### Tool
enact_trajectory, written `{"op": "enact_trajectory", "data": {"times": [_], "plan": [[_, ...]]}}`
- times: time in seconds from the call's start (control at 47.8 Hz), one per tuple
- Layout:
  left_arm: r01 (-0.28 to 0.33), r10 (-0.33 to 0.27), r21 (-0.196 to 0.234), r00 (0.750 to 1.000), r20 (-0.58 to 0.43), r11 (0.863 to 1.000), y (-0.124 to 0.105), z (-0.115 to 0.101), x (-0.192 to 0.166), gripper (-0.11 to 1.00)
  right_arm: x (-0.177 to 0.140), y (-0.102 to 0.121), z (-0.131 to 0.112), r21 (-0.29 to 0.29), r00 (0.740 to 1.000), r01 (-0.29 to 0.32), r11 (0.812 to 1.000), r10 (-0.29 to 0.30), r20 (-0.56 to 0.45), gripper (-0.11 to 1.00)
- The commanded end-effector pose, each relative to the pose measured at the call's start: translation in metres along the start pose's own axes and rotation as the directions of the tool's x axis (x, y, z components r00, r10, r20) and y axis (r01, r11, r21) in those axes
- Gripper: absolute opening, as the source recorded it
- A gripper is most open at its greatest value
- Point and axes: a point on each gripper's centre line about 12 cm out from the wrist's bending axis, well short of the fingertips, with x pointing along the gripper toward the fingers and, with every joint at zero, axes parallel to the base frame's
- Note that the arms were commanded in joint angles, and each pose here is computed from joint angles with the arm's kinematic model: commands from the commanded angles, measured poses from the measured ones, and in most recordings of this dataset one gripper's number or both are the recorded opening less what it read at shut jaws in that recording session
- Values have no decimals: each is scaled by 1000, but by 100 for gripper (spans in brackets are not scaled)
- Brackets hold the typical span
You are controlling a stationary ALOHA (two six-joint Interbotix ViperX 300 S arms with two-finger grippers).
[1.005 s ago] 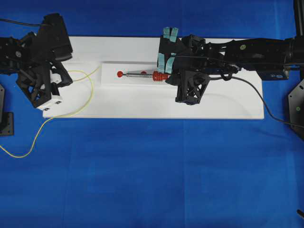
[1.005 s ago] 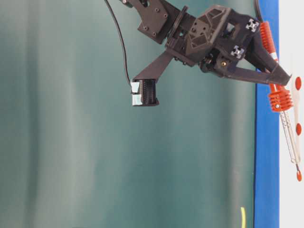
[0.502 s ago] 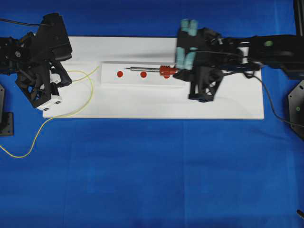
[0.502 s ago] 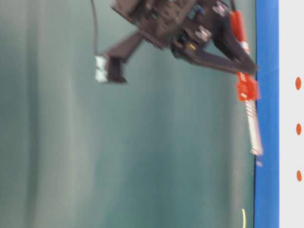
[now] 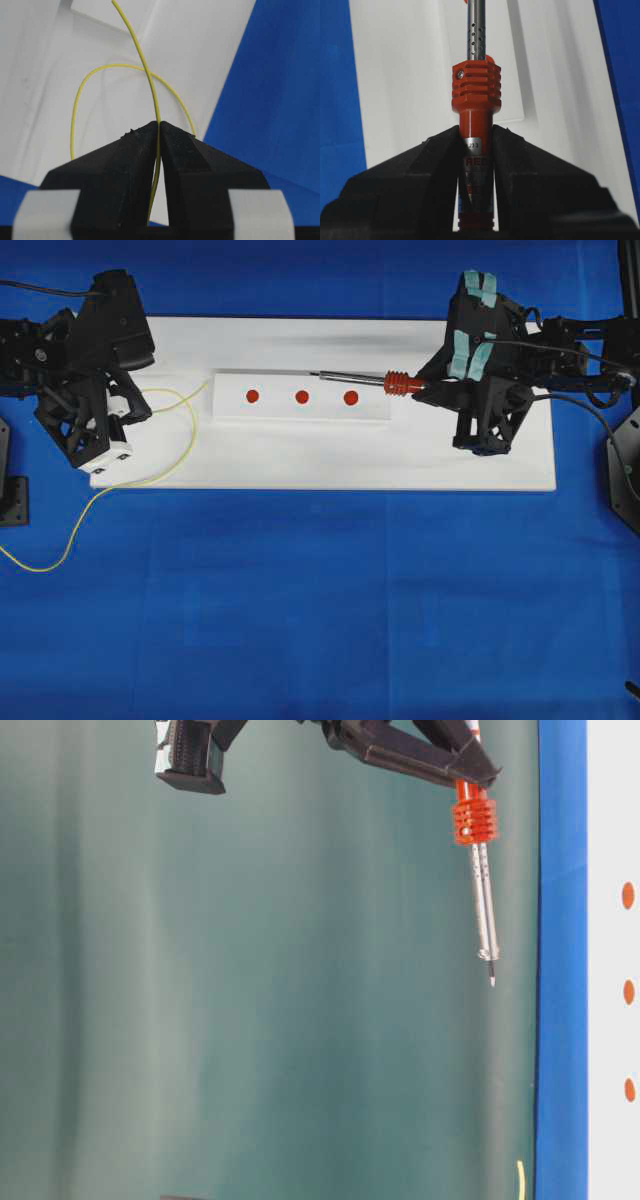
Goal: Touch the tip of the soldering iron to the tip of the solder at the mark.
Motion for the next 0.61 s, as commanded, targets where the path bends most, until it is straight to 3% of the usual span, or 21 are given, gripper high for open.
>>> {"op": "enact_trajectory", "data": {"times": [0.0,0.272,0.586], "plan": [[10,-10,-1,1000,28,1000,-4,14,-3,3,-5,1,8,-3,999,-3,1000,3,32,6],[2,-2,6,1000,-9,1000,-13,43,19,3,-5,1,5,-7,1000,-1,1000,1,24,6],[-11,13,25,995,-95,1000,-26,68,73,3,-3,-4,2,-13,1000,15,1000,-15,17,6]]}}
